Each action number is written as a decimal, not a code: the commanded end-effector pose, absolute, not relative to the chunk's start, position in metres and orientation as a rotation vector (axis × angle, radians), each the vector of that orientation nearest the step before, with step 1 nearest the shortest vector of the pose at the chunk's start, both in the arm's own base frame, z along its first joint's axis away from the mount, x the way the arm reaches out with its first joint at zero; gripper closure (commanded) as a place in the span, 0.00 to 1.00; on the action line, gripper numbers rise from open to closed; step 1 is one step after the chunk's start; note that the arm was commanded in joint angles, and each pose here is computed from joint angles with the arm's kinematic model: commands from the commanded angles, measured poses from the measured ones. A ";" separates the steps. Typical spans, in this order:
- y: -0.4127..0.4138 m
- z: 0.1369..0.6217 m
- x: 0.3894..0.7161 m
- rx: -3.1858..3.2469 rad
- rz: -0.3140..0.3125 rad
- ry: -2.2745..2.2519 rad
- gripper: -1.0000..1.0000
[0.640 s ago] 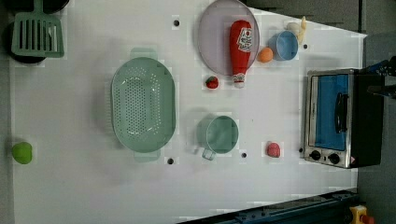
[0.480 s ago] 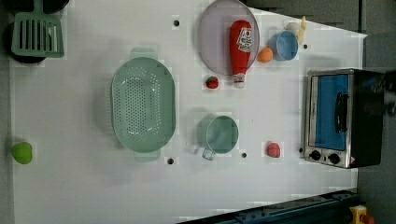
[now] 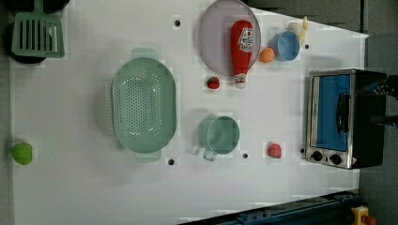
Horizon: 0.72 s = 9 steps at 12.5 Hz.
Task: Pick ketchup from plate and place it on table.
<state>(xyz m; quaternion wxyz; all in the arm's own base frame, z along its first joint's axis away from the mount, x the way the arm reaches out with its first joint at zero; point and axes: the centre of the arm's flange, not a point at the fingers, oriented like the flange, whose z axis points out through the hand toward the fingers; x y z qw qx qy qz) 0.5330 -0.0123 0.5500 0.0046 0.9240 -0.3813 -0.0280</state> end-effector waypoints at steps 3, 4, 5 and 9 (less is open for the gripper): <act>0.023 0.472 0.574 2.954 -0.153 -1.046 0.00; 0.027 0.455 0.582 2.991 -0.164 -0.948 0.00; 0.030 0.439 0.589 3.030 -0.169 -0.838 0.00; 0.031 0.373 0.617 3.139 -0.144 -0.443 0.00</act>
